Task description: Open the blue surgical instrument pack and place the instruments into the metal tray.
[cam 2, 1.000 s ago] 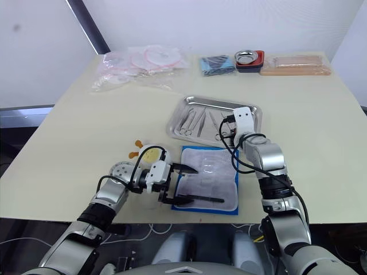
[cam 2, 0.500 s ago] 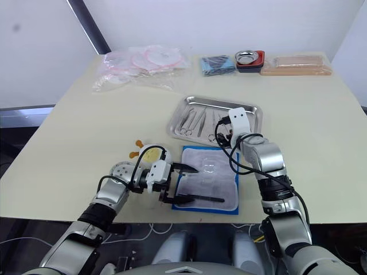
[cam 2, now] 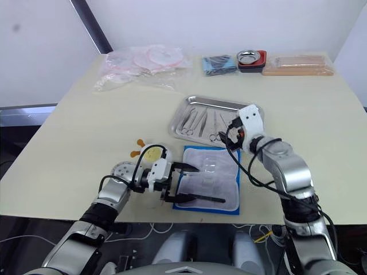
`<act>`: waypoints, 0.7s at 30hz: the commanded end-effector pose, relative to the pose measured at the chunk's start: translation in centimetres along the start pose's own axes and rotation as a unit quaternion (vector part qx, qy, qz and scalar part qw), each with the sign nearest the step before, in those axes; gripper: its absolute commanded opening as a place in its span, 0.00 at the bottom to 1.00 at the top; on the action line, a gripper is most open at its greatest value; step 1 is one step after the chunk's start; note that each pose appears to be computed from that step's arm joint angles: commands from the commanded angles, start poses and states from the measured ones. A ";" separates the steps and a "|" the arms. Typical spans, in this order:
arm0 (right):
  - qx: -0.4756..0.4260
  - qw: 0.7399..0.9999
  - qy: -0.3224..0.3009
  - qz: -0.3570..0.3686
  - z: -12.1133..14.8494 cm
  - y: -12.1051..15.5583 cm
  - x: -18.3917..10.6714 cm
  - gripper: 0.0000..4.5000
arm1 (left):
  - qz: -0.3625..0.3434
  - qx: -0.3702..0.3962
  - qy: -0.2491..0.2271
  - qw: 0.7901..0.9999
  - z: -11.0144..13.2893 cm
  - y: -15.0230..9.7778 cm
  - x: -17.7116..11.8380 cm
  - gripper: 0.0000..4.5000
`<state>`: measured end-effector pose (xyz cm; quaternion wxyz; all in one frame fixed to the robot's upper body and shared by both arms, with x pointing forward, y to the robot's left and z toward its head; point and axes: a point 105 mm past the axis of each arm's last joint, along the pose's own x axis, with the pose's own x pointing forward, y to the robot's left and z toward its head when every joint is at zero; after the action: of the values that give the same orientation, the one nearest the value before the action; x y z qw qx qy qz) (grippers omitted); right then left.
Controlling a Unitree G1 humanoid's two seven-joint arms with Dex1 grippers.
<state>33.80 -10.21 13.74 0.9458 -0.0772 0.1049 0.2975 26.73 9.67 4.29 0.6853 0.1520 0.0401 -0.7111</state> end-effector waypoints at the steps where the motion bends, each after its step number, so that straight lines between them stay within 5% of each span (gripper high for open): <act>1: -0.043 0.995 -0.071 0.054 2.2 1.4 -2.0 0.98 | -0.001 -0.092 0.040 0.995 -3.7 -1.8 0.6 1.00; 14: -0.092 0.956 -0.090 0.263 -0.1 4.7 -11.2 0.98 | -0.024 -0.076 0.059 0.995 -4.1 -2.6 0.5 1.00; 21: -0.102 0.936 -0.104 0.321 0.5 3.2 -15.2 0.98 | -0.042 -0.054 0.080 0.994 -4.7 -2.9 0.2 1.00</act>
<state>20.42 -15.39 15.87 0.8045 -0.1019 0.0313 0.5843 26.61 9.59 4.36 0.6760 0.1722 0.0247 -0.7160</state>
